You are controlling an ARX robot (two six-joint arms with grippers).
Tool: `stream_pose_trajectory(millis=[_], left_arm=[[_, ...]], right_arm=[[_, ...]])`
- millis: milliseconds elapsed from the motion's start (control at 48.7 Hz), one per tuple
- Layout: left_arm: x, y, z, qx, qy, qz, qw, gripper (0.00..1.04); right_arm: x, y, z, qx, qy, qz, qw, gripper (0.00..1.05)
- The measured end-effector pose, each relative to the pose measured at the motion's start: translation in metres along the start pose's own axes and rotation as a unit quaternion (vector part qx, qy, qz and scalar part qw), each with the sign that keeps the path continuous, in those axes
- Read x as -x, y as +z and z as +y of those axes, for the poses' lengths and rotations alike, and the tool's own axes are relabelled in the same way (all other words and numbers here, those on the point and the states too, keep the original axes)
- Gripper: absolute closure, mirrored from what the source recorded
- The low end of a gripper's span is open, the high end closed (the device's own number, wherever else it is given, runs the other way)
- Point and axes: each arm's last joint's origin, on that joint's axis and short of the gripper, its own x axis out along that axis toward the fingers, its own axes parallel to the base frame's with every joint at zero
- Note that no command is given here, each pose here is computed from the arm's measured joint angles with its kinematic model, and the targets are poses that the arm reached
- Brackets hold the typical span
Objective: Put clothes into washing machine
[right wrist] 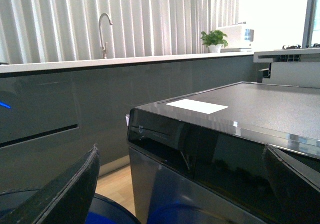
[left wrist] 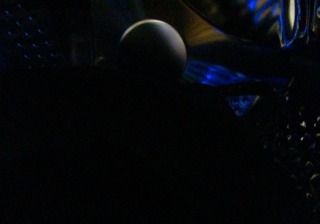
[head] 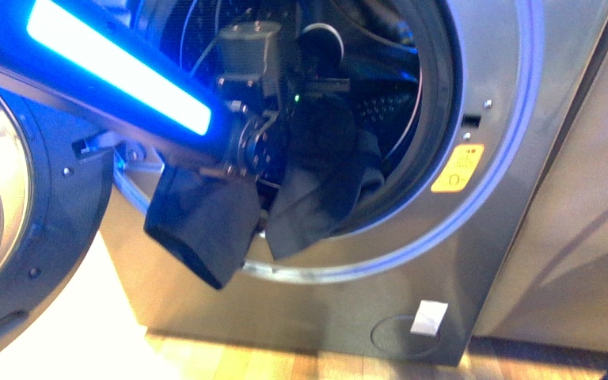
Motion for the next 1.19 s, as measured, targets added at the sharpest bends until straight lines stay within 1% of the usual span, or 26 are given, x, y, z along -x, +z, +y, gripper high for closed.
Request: stream_pose_trajectory(millis=[62,103,185,349,370,391,452,493,514,699,719,822,945,1007,1048,1110,1192], left_arm=[[0.0,-0.008,-0.001,-0.011,-0.005,0.014,1.0,0.95],[0.001,-0.017,0.0,-0.019,-0.015,0.031,0.999,0.95],[0.002,-0.025,0.001,-0.025,-0.03,0.054,0.998,0.95],[0.002,-0.035,0.01,-0.033,-0.032,0.092,0.995,0.67],[0.002,-0.035,0.011,-0.034,-0.032,0.093,0.995,0.66],[0.002,-0.037,0.014,-0.035,-0.03,0.099,0.994,0.59],[0.002,-0.039,0.018,-0.036,-0.025,0.109,0.993,0.5],[0.002,-0.042,0.022,-0.038,-0.02,0.124,0.991,0.4],[0.002,-0.043,0.023,-0.038,-0.02,0.126,0.991,0.39],[0.01,-0.051,0.03,-0.04,-0.021,0.156,0.987,0.06],[0.012,-0.052,0.03,-0.04,-0.025,0.156,0.987,0.05],[0.024,-0.048,0.029,-0.036,-0.037,0.154,0.987,0.07],[0.047,-0.029,0.029,-0.025,-0.05,0.134,0.989,0.06],[0.066,-0.013,0.031,-0.017,-0.06,0.119,0.991,0.06],[0.074,-0.008,0.032,-0.012,-0.062,0.117,0.991,0.06],[0.098,0.008,0.036,0.002,-0.072,0.107,0.992,0.06],[0.123,0.023,0.041,0.012,-0.079,0.099,0.992,0.06]], right_arm=[[0.0,0.0,0.0,0.0,0.0,0.0,1.0,0.08],[0.0,0.0,0.0,0.0,0.0,0.0,1.0,0.08],[0.0,0.0,0.0,0.0,0.0,0.0,1.0,0.08],[0.0,0.0,0.0,0.0,0.0,0.0,1.0,0.08],[0.0,0.0,0.0,0.0,0.0,0.0,1.0,0.08],[0.0,0.0,0.0,0.0,0.0,0.0,1.0,0.08],[0.0,0.0,0.0,0.0,0.0,0.0,1.0,0.08],[0.0,0.0,0.0,0.0,0.0,0.0,1.0,0.08],[0.0,0.0,0.0,0.0,0.0,0.0,1.0,0.08],[0.0,0.0,0.0,0.0,0.0,0.0,1.0,0.08],[0.0,0.0,0.0,0.0,0.0,0.0,1.0,0.08],[0.0,0.0,0.0,0.0,0.0,0.0,1.0,0.08],[0.0,0.0,0.0,0.0,0.0,0.0,1.0,0.08],[0.0,0.0,0.0,0.0,0.0,0.0,1.0,0.08],[0.0,0.0,0.0,0.0,0.0,0.0,1.0,0.08],[0.0,0.0,0.0,0.0,0.0,0.0,1.0,0.08],[0.0,0.0,0.0,0.0,0.0,0.0,1.0,0.08]])
